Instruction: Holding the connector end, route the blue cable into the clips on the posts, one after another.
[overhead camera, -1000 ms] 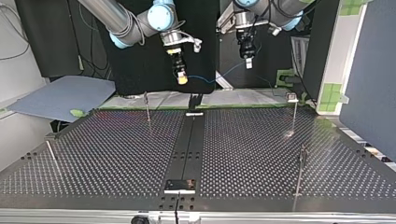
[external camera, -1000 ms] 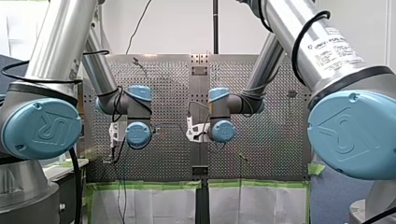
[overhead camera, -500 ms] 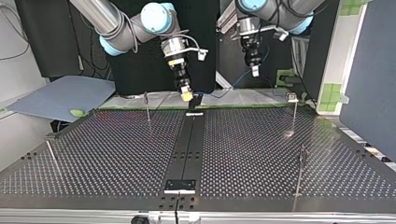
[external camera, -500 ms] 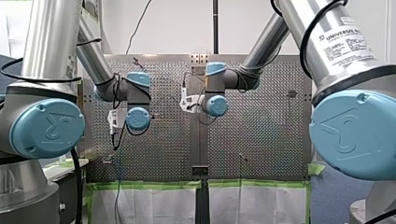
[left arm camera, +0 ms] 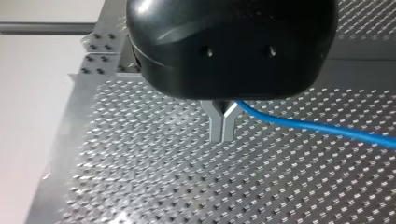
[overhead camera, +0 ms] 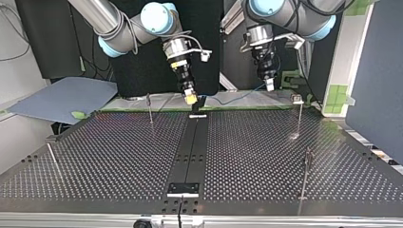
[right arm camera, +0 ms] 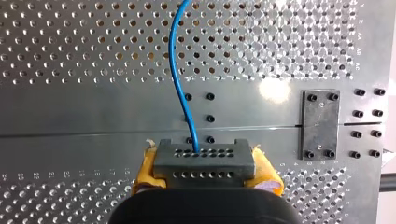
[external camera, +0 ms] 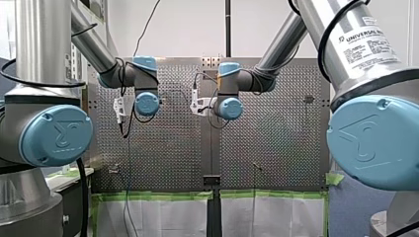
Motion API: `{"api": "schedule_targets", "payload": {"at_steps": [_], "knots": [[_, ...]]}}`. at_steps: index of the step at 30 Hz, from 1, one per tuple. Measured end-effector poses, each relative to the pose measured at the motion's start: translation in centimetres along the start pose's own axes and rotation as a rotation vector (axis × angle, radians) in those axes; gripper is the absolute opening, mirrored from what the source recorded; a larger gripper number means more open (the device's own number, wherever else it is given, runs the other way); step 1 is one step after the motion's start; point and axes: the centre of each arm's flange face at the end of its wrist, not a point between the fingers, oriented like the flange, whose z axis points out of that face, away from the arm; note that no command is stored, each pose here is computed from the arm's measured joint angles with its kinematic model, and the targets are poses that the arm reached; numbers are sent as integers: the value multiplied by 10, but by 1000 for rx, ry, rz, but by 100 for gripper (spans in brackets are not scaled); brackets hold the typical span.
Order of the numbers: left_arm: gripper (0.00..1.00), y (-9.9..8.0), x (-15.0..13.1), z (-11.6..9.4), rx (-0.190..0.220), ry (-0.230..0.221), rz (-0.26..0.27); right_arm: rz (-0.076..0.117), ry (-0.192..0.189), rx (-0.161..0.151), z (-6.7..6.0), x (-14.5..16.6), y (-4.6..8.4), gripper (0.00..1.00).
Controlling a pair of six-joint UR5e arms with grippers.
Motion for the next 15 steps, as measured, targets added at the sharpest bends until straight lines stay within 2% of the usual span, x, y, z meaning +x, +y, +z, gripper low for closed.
{"api": "schedule_targets", "payload": {"at_steps": [9,15], "knots": [[0,3,-43,12,-14,-48,-31,3,-2,13,1,-1,1,0],[0,5,-52,21,-15,-63,-38,3,0,40,1,-1,-2,0]]}}
